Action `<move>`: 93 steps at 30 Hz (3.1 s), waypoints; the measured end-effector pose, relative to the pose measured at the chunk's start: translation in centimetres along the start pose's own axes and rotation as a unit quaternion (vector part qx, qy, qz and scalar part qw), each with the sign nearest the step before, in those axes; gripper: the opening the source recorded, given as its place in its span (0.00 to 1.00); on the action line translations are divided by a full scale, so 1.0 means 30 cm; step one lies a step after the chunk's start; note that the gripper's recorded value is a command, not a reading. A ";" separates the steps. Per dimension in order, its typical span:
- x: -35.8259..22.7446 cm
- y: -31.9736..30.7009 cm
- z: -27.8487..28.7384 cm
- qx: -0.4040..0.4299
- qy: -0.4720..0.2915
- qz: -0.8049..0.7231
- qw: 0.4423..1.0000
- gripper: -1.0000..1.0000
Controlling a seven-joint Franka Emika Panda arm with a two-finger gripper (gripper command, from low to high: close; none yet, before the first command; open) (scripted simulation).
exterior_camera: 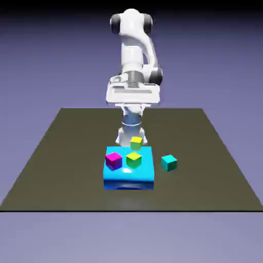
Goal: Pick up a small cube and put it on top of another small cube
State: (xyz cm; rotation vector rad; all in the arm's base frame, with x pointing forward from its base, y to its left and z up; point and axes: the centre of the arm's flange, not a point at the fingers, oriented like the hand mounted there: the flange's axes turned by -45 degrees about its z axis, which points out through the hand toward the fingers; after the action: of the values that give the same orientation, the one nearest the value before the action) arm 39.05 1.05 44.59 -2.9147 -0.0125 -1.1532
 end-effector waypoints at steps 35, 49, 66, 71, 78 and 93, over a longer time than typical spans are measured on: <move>-0.936 -0.452 0.447 -0.089 -0.465 0.513 0.716 0.50; -0.961 -0.460 0.467 -0.090 -0.465 0.513 0.716 0.00; -0.713 -0.356 0.350 -0.076 -0.473 0.418 0.772 0.00; -0.616 -0.262 0.296 -0.080 -0.474 0.373 0.794 0.00; -0.560 -0.078 0.152 -0.091 -0.479 0.384 0.784 0.00; -0.722 0.054 0.083 -0.076 -0.491 0.424 0.757 0.00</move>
State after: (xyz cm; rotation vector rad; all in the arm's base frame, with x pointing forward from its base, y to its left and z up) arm 24.98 -0.65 27.95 -2.6426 1.2425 0.5347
